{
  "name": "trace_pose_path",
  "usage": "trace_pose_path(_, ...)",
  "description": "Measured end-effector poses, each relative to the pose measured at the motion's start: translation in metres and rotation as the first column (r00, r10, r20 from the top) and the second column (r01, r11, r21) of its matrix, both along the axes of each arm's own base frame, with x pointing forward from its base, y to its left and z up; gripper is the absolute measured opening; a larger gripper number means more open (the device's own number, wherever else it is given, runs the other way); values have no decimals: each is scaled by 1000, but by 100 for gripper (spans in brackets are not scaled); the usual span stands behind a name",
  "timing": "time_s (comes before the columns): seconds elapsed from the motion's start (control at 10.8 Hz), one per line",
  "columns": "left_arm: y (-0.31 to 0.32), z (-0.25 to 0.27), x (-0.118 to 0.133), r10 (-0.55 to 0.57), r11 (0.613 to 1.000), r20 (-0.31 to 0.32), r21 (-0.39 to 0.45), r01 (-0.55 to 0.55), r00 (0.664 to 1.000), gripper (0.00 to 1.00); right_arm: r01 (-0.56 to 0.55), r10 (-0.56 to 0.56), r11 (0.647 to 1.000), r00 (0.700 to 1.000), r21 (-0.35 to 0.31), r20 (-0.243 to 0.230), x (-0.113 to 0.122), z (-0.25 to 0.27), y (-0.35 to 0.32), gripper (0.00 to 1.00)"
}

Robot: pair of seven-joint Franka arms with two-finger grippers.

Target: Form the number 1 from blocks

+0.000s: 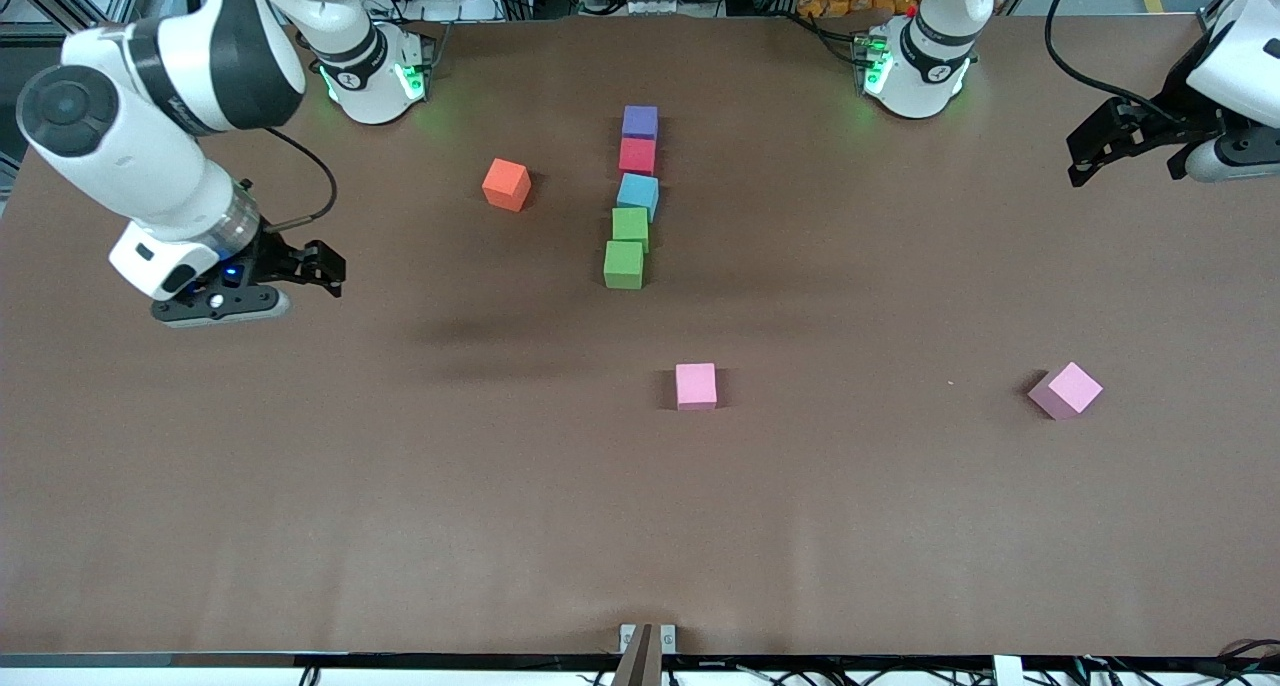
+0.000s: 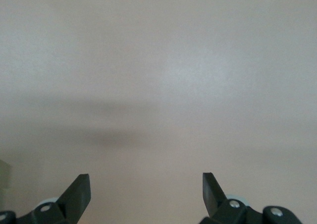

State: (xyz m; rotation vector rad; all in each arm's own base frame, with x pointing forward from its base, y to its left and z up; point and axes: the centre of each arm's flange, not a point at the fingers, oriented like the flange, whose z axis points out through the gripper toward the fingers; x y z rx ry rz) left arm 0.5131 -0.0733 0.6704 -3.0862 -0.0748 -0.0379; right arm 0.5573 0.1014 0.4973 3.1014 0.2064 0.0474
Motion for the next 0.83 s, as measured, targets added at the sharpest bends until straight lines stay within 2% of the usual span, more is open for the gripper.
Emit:
trace_pose_path(0.19,-2,0,0,-4,1000,0,0,4,1000,100,-11,11,1000,1000,-3,-4,5,35,-15,100)
trace_pose_path(0.46,-3,1,-1,-8,1000,2,-2,8,1000,100,-44,43,999,999,-9,-13,8,85,-77,100)
trace_pose_path(0.83,-6,4,-3,-12,1000,7,-2,12,1000,100,-2,3,1000,999,-6,34,8,126,-122,100)
